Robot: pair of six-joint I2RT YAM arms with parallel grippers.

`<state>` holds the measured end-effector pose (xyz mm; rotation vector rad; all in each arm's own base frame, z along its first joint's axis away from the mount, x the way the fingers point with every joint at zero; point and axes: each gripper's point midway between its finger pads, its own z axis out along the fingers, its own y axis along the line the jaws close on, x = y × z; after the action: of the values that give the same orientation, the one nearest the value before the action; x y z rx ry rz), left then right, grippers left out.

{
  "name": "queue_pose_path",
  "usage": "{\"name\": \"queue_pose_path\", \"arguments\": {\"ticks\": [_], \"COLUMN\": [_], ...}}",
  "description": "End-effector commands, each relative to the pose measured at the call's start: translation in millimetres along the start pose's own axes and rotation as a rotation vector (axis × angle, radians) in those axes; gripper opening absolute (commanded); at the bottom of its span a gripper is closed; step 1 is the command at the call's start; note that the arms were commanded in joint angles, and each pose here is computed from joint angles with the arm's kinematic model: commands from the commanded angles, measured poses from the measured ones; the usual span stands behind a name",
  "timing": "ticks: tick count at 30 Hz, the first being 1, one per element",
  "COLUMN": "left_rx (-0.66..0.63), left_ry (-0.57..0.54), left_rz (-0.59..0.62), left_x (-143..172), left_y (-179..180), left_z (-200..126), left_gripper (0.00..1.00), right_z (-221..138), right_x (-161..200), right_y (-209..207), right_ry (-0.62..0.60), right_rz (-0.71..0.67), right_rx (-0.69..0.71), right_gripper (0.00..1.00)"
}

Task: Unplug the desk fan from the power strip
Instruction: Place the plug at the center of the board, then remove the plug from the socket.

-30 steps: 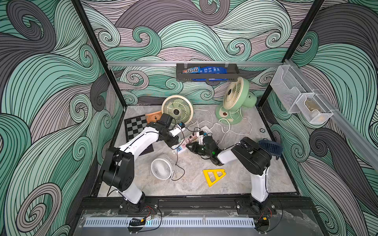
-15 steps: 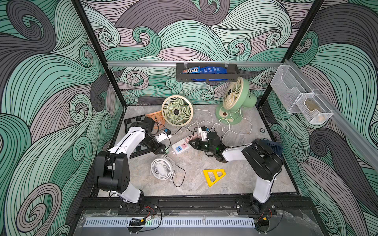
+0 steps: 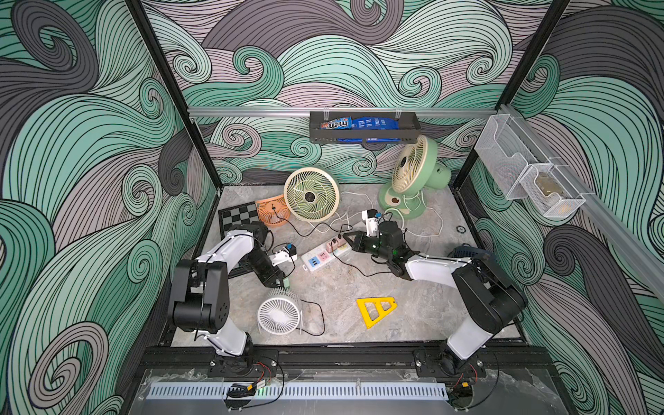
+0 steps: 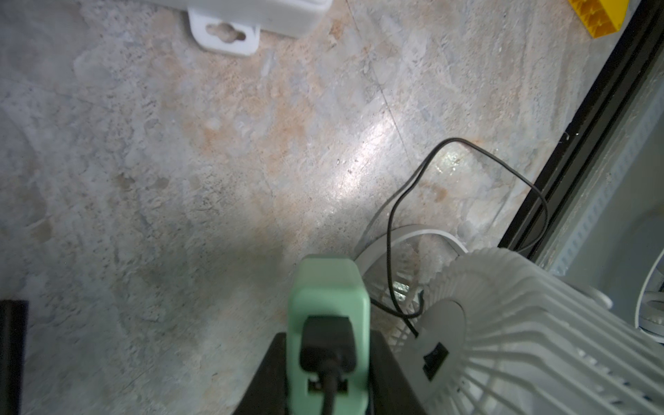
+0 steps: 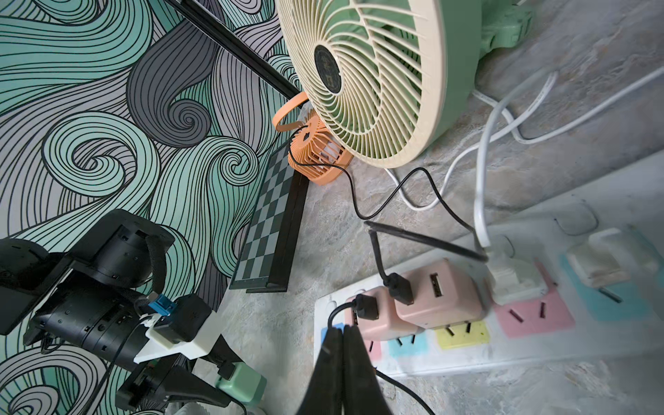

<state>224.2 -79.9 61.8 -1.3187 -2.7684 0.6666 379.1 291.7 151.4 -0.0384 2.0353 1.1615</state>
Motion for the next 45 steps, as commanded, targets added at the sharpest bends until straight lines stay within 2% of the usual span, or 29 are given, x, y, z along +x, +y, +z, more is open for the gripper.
{"name": "queue_pose_path", "arguments": {"ticks": [1,4,12,18,22,28,34,45], "left_rx": [0.006,0.003,-0.026,-0.023,-0.042,-0.136,-0.216,-0.308], "left_ry": [-0.013,-0.025,-0.107,-0.258,-0.324,-0.375,-0.376,-0.327], "left_rz": [0.011,0.005,0.018,0.007,-0.023,-0.035,-0.036,-0.057], "left_x": [-6,-10,-35,-78,-104,-140,-171,-195], "left_y": [4,5,4,0,5,23,34,48], "left_z": [-5,-9,-41,-77,-83,-65,-36,7], "left_gripper": [0.25,0.39,0.54,0.56,0.56,0.55,0.46,0.43], "right_z": [-4,-5,-2,9,15,23,33,43], "right_x": [5,6,9,21,28,37,48,62], "right_y": [-4,-5,-8,-13,-18,-27,-32,-37], "right_ry": [0.016,0.017,0.047,0.102,0.124,0.135,0.159,0.181], "right_rz": [-0.011,-0.009,0.005,0.021,0.038,0.069,0.113,0.133], "right_rx": [0.001,-0.002,-0.023,-0.041,-0.044,-0.049,-0.067,-0.064], "right_gripper": [0.12,0.14,0.16,0.16,0.13,0.06,0.02,0.02]}}
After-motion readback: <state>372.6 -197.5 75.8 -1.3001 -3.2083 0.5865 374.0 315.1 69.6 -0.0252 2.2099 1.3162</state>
